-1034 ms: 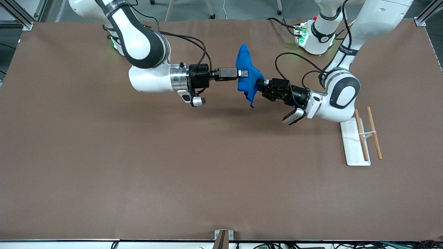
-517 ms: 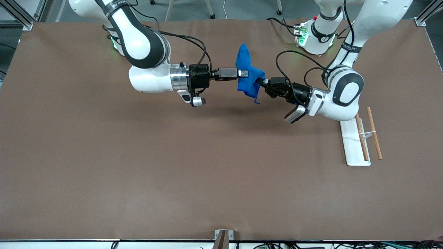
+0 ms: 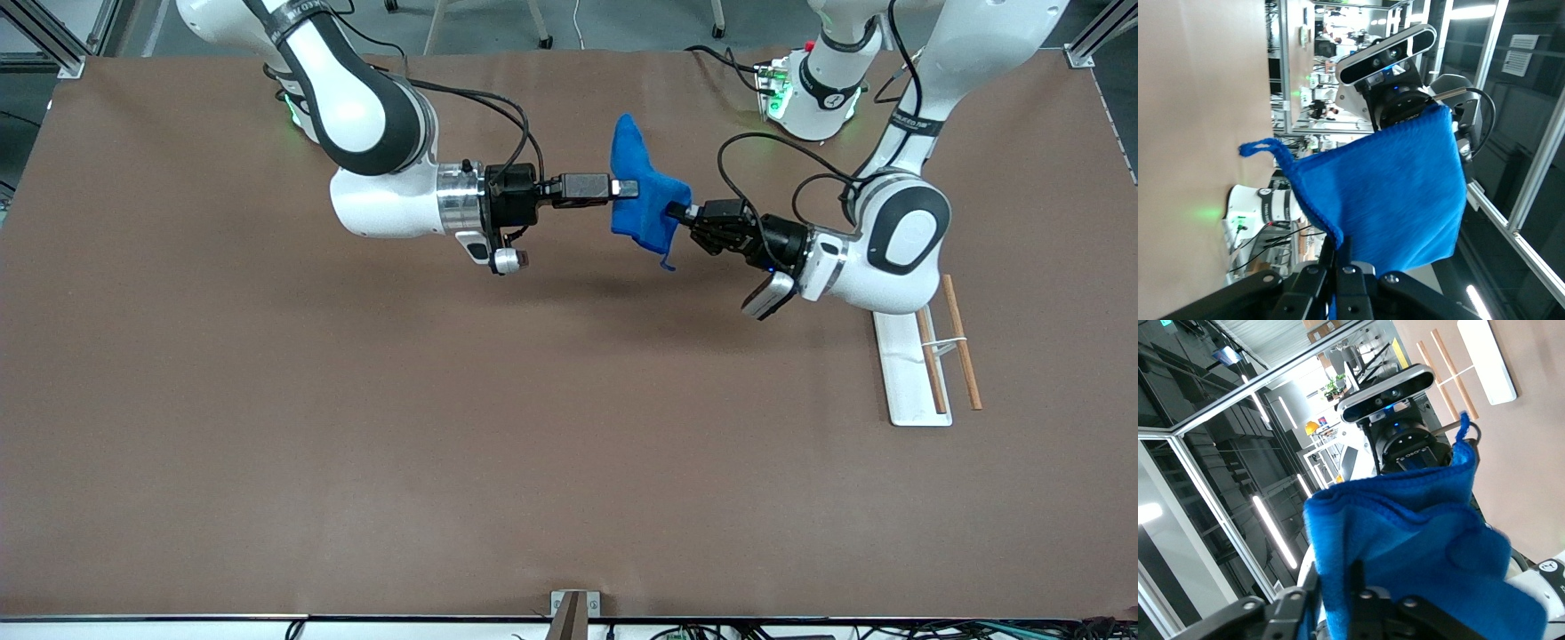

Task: Right arm passes towel to left arm to hang
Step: 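Open the right gripper and pull the towel away with the left gripper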

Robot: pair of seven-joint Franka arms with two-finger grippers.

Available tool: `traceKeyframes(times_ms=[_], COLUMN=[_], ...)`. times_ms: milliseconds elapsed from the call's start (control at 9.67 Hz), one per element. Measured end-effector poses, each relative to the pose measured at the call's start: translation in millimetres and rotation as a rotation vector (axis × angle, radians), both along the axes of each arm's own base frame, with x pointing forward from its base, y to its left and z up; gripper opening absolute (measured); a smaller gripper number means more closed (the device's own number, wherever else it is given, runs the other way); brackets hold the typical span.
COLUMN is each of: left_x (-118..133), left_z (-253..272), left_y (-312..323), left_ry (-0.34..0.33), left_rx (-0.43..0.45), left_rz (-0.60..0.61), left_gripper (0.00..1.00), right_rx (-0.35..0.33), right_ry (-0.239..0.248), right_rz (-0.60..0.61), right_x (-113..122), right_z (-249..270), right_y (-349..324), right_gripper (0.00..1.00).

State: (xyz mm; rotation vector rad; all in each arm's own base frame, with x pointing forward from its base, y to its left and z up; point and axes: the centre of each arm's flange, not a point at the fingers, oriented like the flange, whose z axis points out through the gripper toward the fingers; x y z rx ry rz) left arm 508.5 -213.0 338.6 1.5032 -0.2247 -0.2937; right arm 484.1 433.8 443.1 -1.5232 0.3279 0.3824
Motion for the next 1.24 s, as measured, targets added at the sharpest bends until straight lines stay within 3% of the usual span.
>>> traceKeyframes(times_ms=[310, 517, 724, 931, 1241], left_x=[8, 19, 29, 32, 41], left_z=[13, 38, 74, 111, 154], left_y=[21, 49, 79, 107, 167], left_ry=[-0.022, -0.015, -0.051, -0.114, -0.149], left_rx=[0.1, 0.227, 0.368, 0.542, 0.692], left_rz=[-0.046, -0.058, -0.063, -0.097, -0.103], left_gripper=[0.03, 0.03, 0.03, 0.03, 0.03], right_rx=[-0.032, -0.126, -0.271, -0.47, -0.761], right_ry=[-0.008, -0.078, -0.167, -0.267, -0.389], right_rz=[-0.059, -0.075, -0.069, -0.031, 0.005], right_x=[14, 39, 69, 94, 119], right_z=[-3, -7, -14, -23, -13], right_y=[-16, -51, -106, -165, -273], right_gripper=[0.75, 1.0, 1.0, 1.0, 1.0])
